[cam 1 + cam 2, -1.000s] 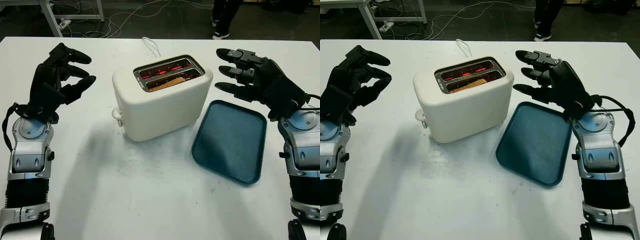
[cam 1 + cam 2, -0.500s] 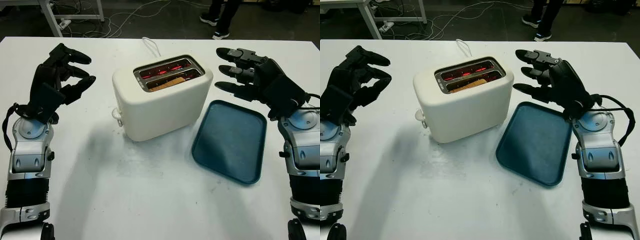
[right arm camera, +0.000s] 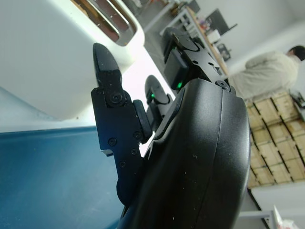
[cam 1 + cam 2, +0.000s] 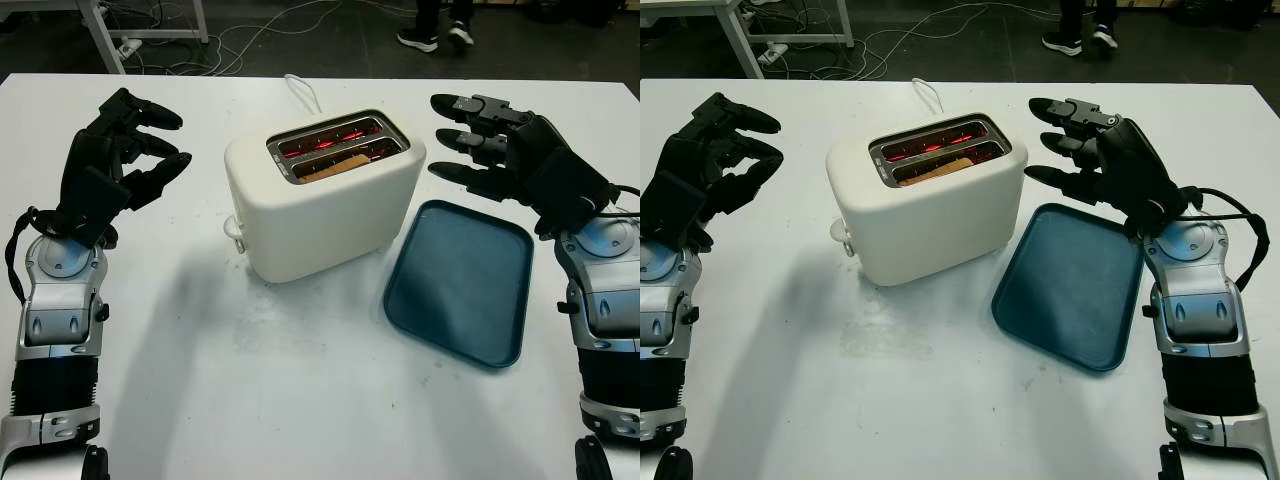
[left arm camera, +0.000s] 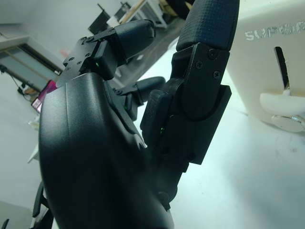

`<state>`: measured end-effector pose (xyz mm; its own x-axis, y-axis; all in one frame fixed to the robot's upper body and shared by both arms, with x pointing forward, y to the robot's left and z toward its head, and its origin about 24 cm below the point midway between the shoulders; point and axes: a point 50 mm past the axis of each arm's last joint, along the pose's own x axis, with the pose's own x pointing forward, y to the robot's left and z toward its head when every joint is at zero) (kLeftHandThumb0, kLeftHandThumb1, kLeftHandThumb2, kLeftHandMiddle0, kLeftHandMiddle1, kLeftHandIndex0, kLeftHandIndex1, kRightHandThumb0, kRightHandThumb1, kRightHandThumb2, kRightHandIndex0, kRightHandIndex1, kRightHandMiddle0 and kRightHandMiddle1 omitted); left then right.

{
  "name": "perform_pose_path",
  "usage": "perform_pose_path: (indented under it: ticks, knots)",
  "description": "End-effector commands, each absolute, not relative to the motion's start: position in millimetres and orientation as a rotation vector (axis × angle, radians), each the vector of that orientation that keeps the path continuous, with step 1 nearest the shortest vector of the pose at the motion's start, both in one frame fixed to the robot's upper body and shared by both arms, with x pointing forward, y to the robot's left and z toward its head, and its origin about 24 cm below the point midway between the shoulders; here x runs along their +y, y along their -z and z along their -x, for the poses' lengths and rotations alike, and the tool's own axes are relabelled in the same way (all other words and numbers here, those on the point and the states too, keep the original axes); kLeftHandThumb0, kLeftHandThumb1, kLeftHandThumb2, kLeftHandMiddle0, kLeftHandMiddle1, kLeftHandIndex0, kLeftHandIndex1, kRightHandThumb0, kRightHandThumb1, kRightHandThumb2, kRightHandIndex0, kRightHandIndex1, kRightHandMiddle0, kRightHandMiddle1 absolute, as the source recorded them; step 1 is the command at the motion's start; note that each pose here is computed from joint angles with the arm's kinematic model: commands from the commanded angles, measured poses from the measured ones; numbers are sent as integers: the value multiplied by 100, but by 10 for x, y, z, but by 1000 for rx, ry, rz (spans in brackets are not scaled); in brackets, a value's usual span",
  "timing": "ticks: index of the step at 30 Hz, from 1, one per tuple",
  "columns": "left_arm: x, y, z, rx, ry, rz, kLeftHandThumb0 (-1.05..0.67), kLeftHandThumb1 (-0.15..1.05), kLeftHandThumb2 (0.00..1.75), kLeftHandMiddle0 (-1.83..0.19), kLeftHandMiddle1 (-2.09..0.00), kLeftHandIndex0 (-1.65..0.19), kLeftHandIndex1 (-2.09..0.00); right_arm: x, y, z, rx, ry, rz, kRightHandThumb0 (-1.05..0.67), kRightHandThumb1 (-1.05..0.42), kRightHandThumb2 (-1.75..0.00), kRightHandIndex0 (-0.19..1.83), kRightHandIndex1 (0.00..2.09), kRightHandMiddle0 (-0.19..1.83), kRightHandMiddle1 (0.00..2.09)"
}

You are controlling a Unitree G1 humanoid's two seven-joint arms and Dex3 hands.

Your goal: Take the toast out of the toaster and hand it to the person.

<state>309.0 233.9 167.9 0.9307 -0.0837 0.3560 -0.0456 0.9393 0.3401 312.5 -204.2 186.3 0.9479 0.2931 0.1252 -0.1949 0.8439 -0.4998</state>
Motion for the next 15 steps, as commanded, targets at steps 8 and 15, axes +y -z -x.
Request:
perform_pose_path:
  ticks: [8, 15]
  knots:
    - [2353, -1712, -3089, -393, 19, -367, -105, 92, 20, -28, -144, -25, -137, -2020, -1888, -3134, -217, -264, 494, -35, -91, 0, 52, 5, 49, 1]
    - [2360, -1709, -3082, -390, 19, -366, -105, 92, 20, -28, -145, -26, -138, -2011, -1881, -3127, -212, -265, 475, -34, -91, 0, 49, 5, 47, 0]
